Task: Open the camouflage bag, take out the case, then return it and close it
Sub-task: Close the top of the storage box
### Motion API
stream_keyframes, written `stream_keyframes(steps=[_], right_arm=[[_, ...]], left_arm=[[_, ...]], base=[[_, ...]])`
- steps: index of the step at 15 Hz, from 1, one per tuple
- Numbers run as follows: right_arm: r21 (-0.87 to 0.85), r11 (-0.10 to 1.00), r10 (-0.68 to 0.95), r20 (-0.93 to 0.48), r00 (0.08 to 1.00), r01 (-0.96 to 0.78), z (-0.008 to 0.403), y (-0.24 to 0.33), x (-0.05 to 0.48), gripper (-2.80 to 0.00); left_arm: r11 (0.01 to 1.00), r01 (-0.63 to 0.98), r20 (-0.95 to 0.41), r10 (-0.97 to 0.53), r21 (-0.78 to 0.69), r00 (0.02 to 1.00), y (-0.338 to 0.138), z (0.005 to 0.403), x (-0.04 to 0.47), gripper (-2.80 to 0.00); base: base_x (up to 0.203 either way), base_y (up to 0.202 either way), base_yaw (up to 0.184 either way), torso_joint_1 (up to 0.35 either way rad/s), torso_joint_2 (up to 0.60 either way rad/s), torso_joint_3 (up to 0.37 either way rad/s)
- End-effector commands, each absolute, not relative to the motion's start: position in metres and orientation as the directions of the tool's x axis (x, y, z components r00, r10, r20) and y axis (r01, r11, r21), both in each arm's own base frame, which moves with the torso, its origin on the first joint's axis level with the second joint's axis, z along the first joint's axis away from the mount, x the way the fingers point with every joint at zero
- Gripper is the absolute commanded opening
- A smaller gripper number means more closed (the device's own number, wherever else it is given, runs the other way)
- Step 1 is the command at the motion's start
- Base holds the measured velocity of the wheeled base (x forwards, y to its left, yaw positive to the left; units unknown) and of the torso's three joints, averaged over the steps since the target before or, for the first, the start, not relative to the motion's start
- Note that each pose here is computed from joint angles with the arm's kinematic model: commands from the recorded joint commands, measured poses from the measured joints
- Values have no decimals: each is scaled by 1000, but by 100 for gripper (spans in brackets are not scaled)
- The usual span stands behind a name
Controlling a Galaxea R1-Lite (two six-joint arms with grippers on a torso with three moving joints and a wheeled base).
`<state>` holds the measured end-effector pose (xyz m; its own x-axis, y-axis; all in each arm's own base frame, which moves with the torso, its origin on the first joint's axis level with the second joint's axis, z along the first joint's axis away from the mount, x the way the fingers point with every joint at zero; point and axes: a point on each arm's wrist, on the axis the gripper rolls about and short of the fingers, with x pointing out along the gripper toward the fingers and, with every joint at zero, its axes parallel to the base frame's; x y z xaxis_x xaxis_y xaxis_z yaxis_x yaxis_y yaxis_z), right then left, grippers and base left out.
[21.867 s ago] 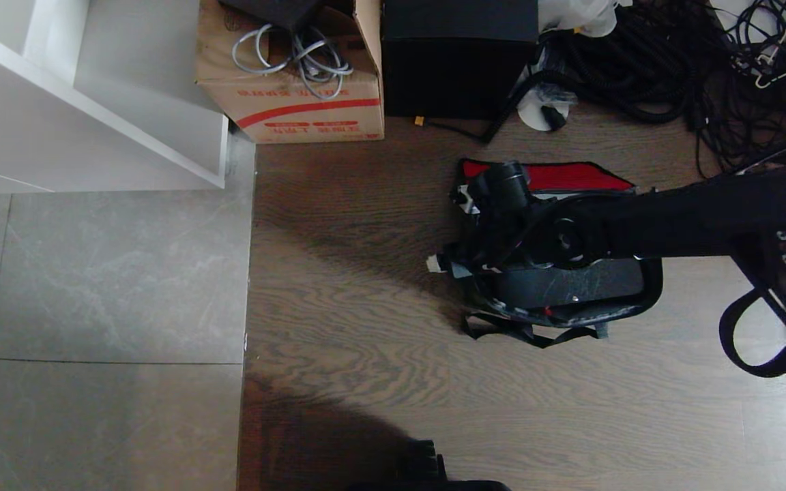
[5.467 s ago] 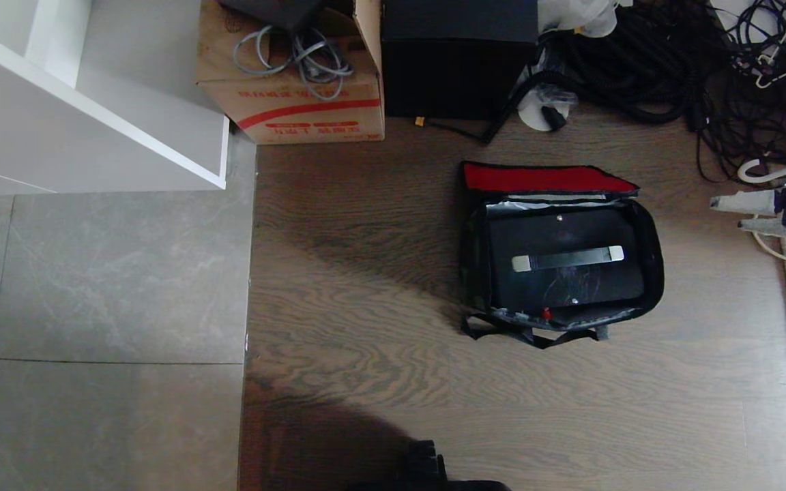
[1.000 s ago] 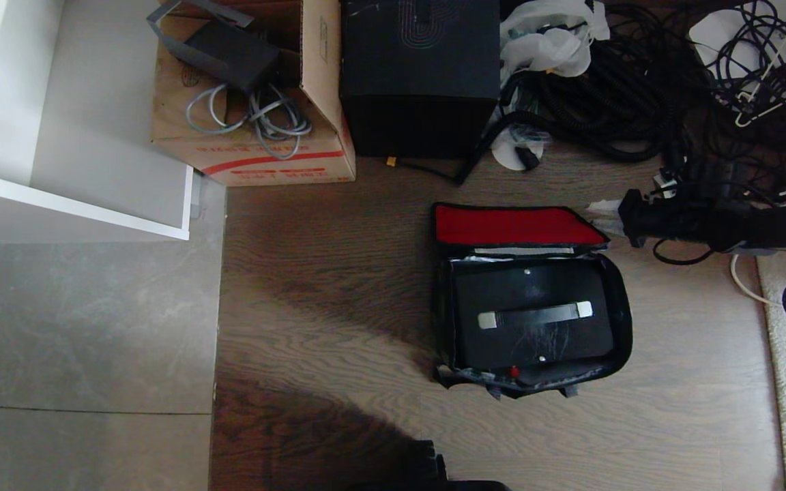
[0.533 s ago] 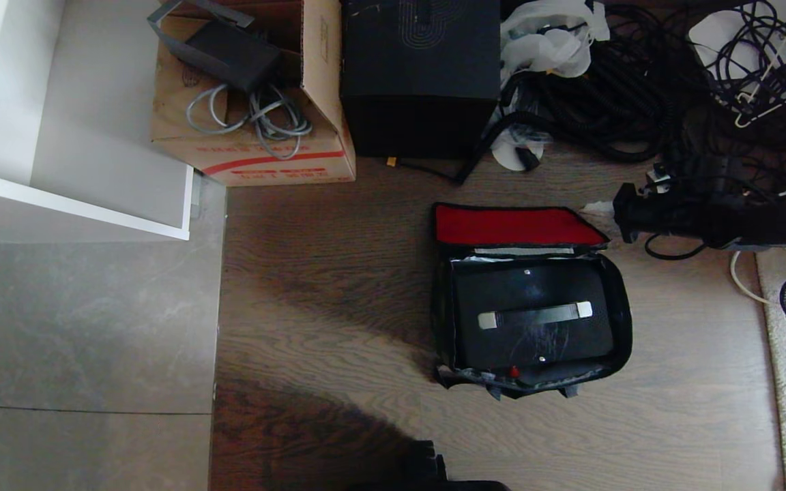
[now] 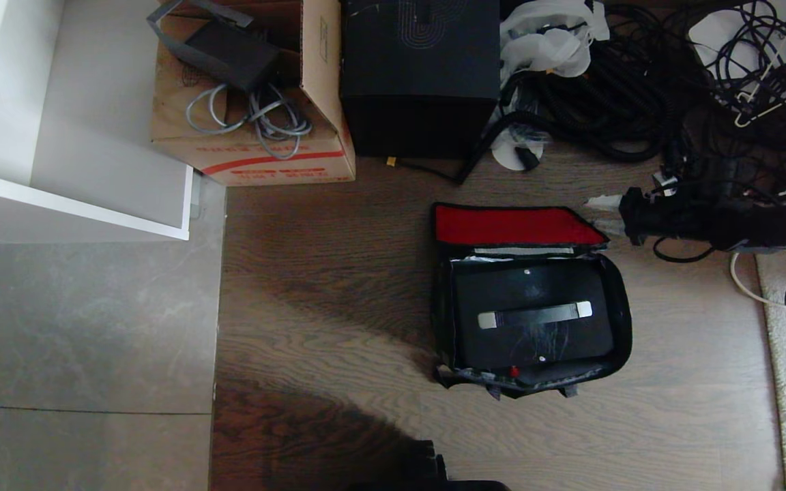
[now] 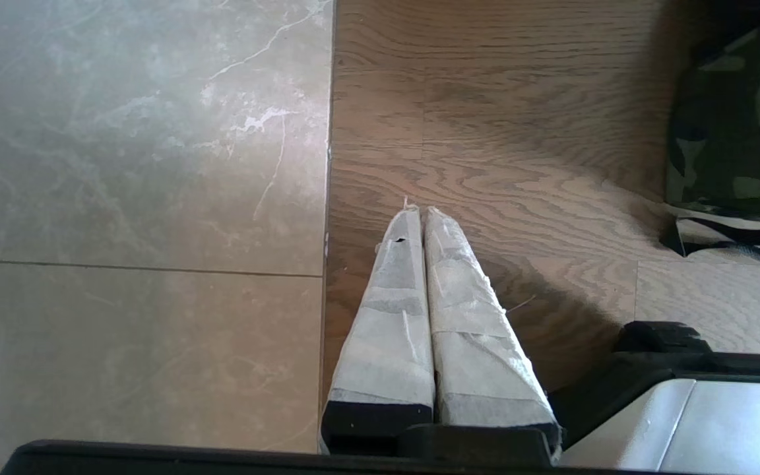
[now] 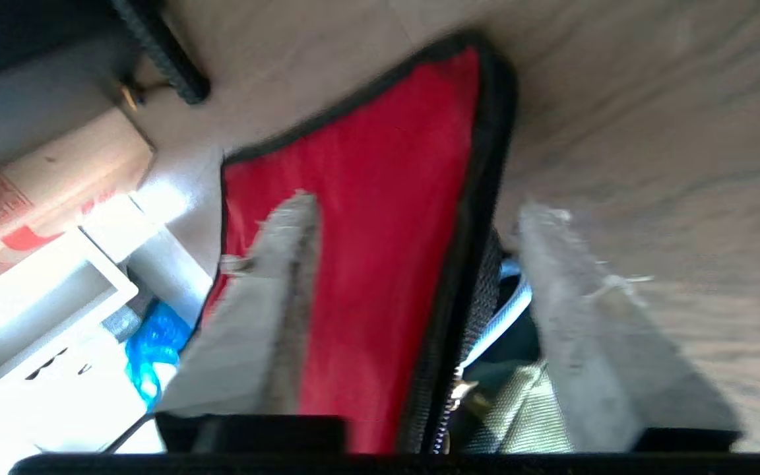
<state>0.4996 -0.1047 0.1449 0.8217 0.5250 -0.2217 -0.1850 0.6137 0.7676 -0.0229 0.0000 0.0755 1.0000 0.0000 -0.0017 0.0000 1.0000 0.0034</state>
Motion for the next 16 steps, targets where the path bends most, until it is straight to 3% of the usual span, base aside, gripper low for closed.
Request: stream_keyframes(steps=[1, 9, 10, 16], right_arm=[[778, 605, 530, -232, 816, -171, 140, -106, 500, 0], [887, 446, 559, -171, 812, -121, 129, -88, 514, 0], [876, 454, 556, -136, 820, -163, 131, -87, 516, -280], [847, 474, 547, -70, 834, -240, 138, -87, 518, -280]], left_arm=[[1000, 0, -2, 0, 3, 1000, 0, 76, -23, -280], [1000, 0, -2, 0, 3, 1000, 0, 76, -23, -280], [1000, 0, -2, 0, 3, 1000, 0, 75, -23, -280], [1000, 0, -3, 0, 3, 1000, 0, 75, -23, -280]], base=[[0, 0, 0, 0, 0, 0], [0, 0, 0, 0, 0, 0], [0, 0, 0, 0, 0, 0], [0, 0, 0, 0, 0, 0]])
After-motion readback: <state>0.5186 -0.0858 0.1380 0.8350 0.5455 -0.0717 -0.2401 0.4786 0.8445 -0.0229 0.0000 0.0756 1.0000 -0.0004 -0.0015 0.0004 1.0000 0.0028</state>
